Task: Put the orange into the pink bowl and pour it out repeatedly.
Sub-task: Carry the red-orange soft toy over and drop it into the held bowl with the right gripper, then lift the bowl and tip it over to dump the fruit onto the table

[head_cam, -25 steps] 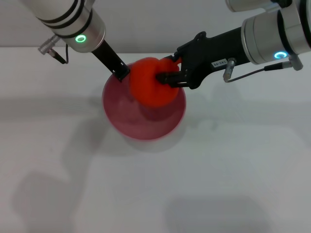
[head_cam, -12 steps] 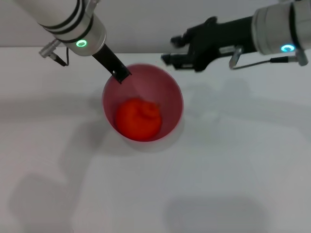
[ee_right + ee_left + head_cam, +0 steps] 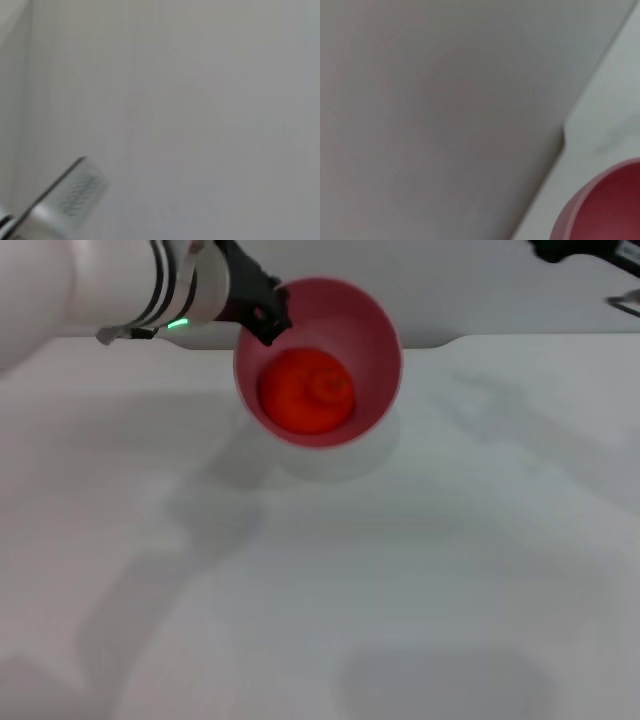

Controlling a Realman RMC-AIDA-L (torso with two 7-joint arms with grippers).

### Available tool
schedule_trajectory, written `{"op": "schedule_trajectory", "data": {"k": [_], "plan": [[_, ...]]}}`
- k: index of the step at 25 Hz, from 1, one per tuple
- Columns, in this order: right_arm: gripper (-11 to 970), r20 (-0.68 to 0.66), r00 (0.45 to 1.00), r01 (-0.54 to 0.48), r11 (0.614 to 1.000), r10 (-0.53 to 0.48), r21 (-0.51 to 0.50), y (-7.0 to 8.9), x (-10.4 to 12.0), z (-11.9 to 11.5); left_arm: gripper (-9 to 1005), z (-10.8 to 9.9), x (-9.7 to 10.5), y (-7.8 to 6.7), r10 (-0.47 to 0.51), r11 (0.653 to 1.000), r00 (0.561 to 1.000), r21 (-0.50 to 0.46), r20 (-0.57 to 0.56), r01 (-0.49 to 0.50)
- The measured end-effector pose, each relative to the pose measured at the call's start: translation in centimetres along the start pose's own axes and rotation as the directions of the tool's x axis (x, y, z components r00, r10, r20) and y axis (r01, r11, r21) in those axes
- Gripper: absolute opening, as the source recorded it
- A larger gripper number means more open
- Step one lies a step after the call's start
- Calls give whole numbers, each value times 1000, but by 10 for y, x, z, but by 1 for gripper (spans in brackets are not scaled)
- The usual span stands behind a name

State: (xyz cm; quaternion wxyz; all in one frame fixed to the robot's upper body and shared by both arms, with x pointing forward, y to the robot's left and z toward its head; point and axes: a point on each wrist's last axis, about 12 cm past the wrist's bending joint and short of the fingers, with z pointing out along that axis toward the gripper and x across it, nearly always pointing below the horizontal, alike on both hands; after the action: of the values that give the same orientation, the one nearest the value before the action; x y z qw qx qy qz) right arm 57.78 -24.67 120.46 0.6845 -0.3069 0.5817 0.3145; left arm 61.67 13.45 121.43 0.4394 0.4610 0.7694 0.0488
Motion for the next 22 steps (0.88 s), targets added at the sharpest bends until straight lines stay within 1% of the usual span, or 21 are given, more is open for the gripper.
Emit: {"op": "schedule_trajectory", "data": {"k": [3,4,5,6,7,8,11,14,15,16,19,22], "plan": [[444,81,997,-16,996,9,92,-6,13,-20,45,-3,5,-8,39,998,997,-49,61,-36],[444,141,990,-45,986,22,158,-11,22,-32,44,-3,9,-11,55,996,994,-75,91,-48],[444,141,990,-45,986,22,158,-11,22,-32,44,-4,11,-13,73,993,990,-103,123,-61],[445,169,985,-58,980,26,190,-13,27,-38,44,-4,11,-13,73,993,990,-103,123,-61],[445,199,980,-72,972,27,222,-14,32,-45,44,-4,18,-16,97,987,981,-141,167,-74],[445,240,971,-89,962,25,259,-16,38,-53,44,-5,26,-21,132,977,964,-195,233,-87],[445,264,964,-102,952,23,289,-17,44,-59,44,-9,35,-29,184,960,937,-260,297,-105],[445,279,960,-126,940,35,316,-19,50,-64,44,-14,40,-41,267,933,900,-325,346,-152],[445,279,960,-126,940,35,316,-19,50,-64,44,-14,40,-41,267,933,900,-325,346,-152],[444,280,959,-127,940,35,317,-19,50,-64,44,-14,44,-52,352,903,866,-373,356,-213],[444,281,959,-127,940,34,318,-19,50,-65,44,-12,49,-61,413,874,834,-416,366,-251],[444,285,958,-128,942,36,311,-18,50,-64,44,-12,51,-70,463,845,795,-467,392,-262]]}}
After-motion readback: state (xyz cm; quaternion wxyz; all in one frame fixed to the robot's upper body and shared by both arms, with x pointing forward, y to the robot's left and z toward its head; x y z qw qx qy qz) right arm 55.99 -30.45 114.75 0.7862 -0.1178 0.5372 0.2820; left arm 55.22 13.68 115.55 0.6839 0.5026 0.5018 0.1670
